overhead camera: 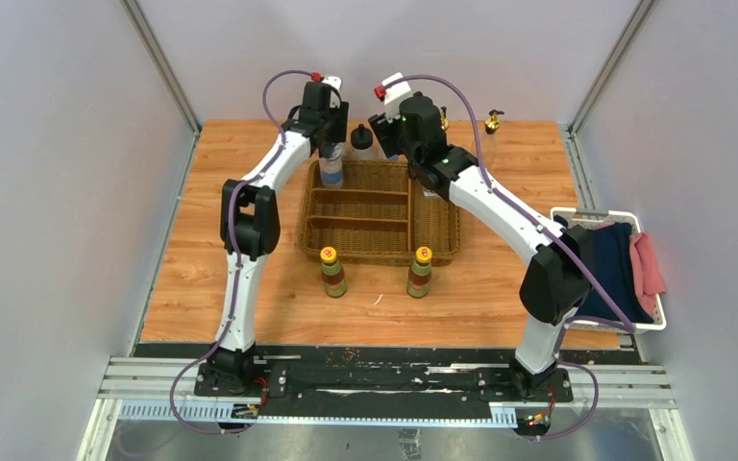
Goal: Organize the condiment bottles
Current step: Pick up the bottle from the center of the board.
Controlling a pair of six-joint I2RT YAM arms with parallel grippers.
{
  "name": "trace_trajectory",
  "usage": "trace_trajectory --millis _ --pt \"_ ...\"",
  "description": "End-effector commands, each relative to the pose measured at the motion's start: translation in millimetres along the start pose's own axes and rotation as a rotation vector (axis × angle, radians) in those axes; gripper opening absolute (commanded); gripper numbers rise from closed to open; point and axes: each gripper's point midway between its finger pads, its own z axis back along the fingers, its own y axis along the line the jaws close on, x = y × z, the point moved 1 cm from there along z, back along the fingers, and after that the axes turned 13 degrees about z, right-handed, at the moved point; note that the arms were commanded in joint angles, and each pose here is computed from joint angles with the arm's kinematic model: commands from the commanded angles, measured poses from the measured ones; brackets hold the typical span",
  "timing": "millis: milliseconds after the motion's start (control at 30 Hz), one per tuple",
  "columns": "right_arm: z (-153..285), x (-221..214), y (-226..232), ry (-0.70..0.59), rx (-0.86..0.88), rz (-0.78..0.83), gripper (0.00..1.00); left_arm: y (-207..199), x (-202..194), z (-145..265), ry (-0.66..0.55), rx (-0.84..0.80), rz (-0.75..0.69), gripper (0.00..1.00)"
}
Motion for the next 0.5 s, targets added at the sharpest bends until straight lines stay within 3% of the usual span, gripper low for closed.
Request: trace_trajectory --millis 0,467 --pt "-4.9 -5.3 -2.6 0.004 -0.007 -0.021 0.71 -5.0 36.3 21.2 -0.096 -0.009 0.031 0.19" --pt "-7.3 -6.9 1.2 0.003 0.004 -0.014 0.71 -4.2 64.7 37.8 -0.225 -0.003 0.063 0.17"
